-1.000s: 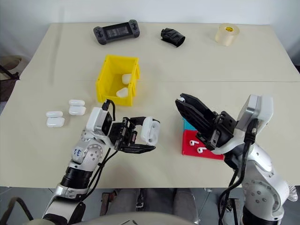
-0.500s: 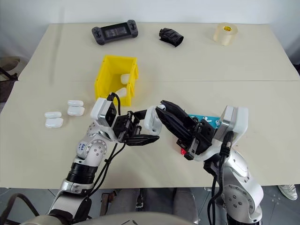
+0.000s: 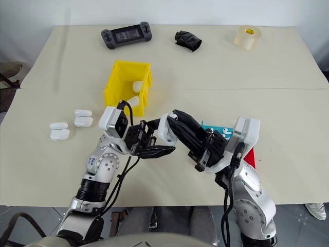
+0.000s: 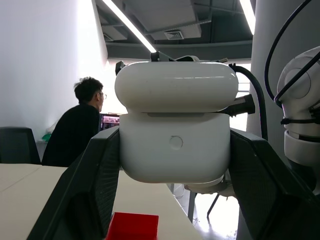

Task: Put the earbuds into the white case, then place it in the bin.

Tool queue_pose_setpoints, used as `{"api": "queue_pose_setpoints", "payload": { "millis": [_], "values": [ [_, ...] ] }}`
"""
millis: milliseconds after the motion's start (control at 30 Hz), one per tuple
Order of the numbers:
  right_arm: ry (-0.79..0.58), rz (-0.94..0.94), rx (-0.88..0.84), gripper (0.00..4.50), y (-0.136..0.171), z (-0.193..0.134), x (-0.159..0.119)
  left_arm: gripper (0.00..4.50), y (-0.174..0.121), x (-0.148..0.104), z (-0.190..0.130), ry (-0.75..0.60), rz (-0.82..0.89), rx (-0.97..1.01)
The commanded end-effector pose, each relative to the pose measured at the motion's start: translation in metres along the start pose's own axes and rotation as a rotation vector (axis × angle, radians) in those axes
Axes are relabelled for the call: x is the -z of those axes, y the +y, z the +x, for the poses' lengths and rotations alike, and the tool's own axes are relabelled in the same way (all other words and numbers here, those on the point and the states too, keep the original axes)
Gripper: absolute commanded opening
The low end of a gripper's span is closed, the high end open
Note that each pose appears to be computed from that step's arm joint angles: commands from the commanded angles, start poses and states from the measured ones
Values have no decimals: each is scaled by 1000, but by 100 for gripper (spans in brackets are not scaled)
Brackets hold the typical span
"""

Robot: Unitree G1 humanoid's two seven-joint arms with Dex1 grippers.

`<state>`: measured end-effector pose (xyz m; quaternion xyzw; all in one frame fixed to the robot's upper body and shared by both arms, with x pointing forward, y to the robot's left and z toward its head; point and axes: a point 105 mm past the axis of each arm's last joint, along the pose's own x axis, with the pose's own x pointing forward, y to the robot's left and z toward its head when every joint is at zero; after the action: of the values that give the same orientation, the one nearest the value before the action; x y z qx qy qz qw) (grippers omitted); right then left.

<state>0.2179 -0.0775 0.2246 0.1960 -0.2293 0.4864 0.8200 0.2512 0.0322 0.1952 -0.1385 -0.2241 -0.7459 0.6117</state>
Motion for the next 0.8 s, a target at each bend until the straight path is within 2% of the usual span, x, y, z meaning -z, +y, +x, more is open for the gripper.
{"api": "queue_pose_setpoints", "payload": {
  "millis": [33, 567, 733, 800],
  "values": [
    [-38, -12, -22, 46, 4, 2, -5, 280, 0, -9, 5, -26, 29, 18],
    [33, 13, 9, 46, -4, -14, -4, 280, 8, -15, 9, -56, 59, -8],
    [71, 119, -14, 46, -1, -15, 1, 280, 9, -16, 9, -59, 69, -9],
    [70, 109, -33, 86, 0, -13, -2, 280, 8, -15, 9, -53, 70, -1]
  ]
}}
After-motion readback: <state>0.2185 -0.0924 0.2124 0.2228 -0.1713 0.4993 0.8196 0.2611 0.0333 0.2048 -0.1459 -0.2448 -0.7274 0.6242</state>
